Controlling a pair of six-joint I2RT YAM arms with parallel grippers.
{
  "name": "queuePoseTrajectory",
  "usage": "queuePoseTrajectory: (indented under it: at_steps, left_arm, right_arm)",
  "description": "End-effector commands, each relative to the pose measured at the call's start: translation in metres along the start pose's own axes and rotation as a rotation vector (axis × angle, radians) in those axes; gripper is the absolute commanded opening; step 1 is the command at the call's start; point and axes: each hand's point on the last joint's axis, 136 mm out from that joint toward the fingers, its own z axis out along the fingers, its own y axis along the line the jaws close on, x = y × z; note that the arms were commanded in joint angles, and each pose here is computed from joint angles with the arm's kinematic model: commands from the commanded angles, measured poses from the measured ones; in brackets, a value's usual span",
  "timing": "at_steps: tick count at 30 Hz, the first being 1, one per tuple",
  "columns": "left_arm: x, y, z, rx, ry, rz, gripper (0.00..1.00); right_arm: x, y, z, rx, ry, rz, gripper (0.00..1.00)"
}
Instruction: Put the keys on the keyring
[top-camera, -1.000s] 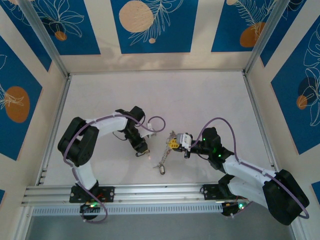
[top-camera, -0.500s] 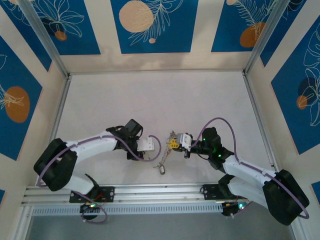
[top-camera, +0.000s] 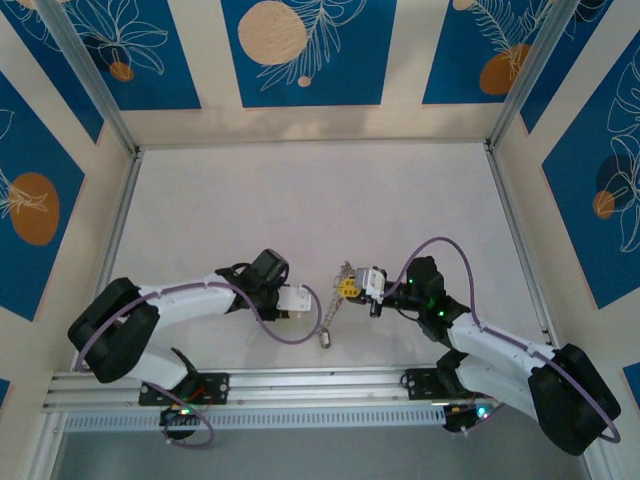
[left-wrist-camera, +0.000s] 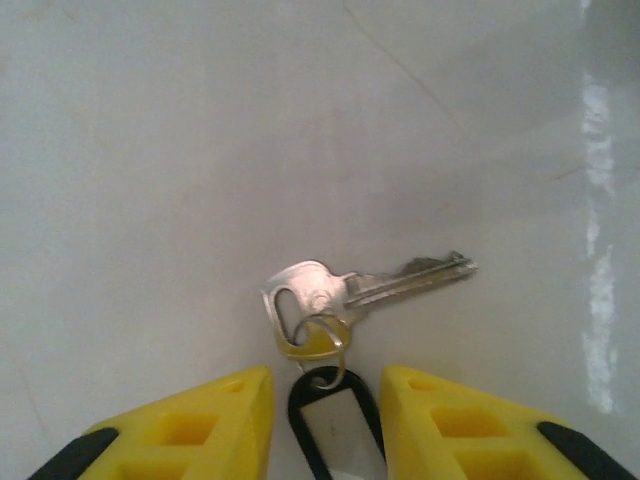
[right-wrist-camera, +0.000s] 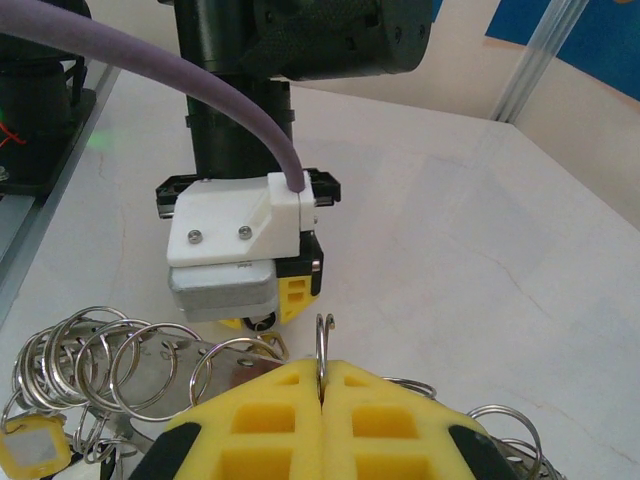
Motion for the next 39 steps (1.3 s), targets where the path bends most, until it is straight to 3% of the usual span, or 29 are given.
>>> queuePoseTrajectory:
  at_steps: [1, 23, 32, 39]
  left_arm:
    - [0.001, 0.0022, 0.0039, -0.021, 0.01, 0.03, 0.32]
    - [0.0026, -0.0022, 0.0106, 0.016, 0.027, 0.028, 0.1]
    - [0.0056, 0.0003, 0.011, 0.005, 0.048, 0.017, 0.13]
    - [0.0088, 0.0001, 0.011, 0.02, 0.075, 0.014, 0.08]
  right_arm:
    - [-0.0116, -0.0047, -0.0029, 0.026, -0.048, -0.033, 0.0]
    - [-0.013, -0.004, -0.0049, 0.031, -0.054, -0.035, 0.0]
    - [-0.0131, -0.0039, -0.0049, 0.031, -0.054, -0.035, 0.0]
    - [-0.0128, -0.0036, -0.0049, 0.028, -0.054, -0.034, 0.0]
